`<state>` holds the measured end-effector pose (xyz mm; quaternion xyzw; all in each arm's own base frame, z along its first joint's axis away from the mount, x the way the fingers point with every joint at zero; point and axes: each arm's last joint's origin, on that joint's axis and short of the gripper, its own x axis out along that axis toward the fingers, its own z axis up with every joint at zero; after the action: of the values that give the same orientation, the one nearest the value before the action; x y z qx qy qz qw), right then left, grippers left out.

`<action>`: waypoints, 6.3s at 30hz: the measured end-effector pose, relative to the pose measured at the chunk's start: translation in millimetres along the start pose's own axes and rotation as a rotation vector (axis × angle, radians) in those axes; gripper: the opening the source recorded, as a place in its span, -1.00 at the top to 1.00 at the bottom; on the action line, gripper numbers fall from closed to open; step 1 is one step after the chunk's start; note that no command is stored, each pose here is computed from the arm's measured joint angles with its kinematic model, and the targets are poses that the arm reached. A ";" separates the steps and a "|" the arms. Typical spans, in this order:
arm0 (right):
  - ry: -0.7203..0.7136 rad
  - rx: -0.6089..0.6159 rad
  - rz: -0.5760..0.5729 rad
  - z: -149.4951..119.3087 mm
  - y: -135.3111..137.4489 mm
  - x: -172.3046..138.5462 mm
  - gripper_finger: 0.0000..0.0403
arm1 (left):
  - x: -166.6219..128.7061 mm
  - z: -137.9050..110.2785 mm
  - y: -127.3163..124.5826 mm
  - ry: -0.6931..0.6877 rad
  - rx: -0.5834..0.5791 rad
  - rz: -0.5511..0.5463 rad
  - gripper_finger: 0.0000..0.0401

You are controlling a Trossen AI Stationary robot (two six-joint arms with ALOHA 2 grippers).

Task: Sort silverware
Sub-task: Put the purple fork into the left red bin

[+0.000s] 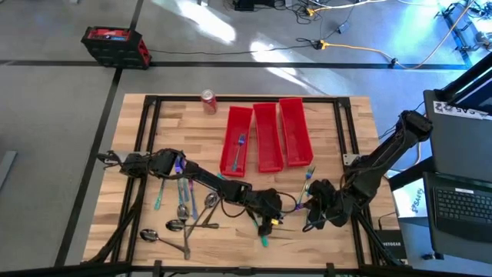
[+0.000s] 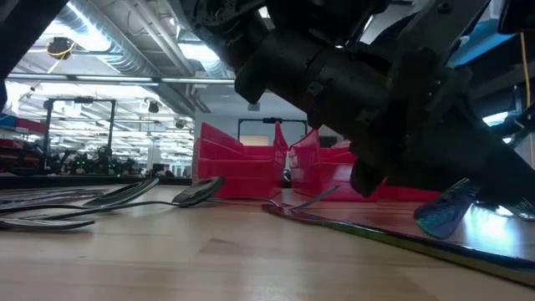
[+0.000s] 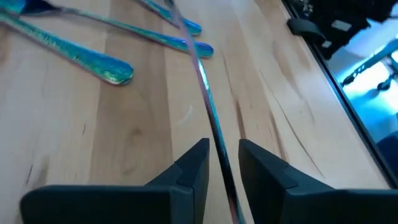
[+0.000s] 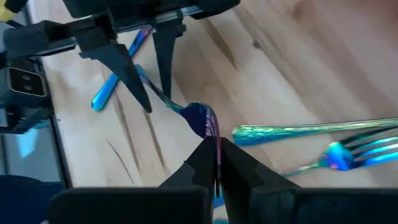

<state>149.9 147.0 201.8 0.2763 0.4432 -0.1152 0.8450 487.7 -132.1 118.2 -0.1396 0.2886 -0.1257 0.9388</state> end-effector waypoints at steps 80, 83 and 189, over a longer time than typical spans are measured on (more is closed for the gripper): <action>-0.176 -0.164 -0.087 50.0 35.3 -101.2 0.18 | -46.6 57.6 -4.6 -0.156 -0.094 0.101 1.00; -0.187 -0.203 -0.068 48.3 38.4 -106.8 0.18 | -62.6 74.5 -9.8 -0.204 -0.083 0.078 1.00; -0.218 -0.215 -0.199 31.6 21.6 -122.0 0.18 | -273.6 2.0 127.7 -0.463 -0.997 0.381 1.00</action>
<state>110.2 140.7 323.2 0.1252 0.3838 -0.1794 0.8971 289.3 73.6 215.7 -0.5340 0.1200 0.2305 0.8045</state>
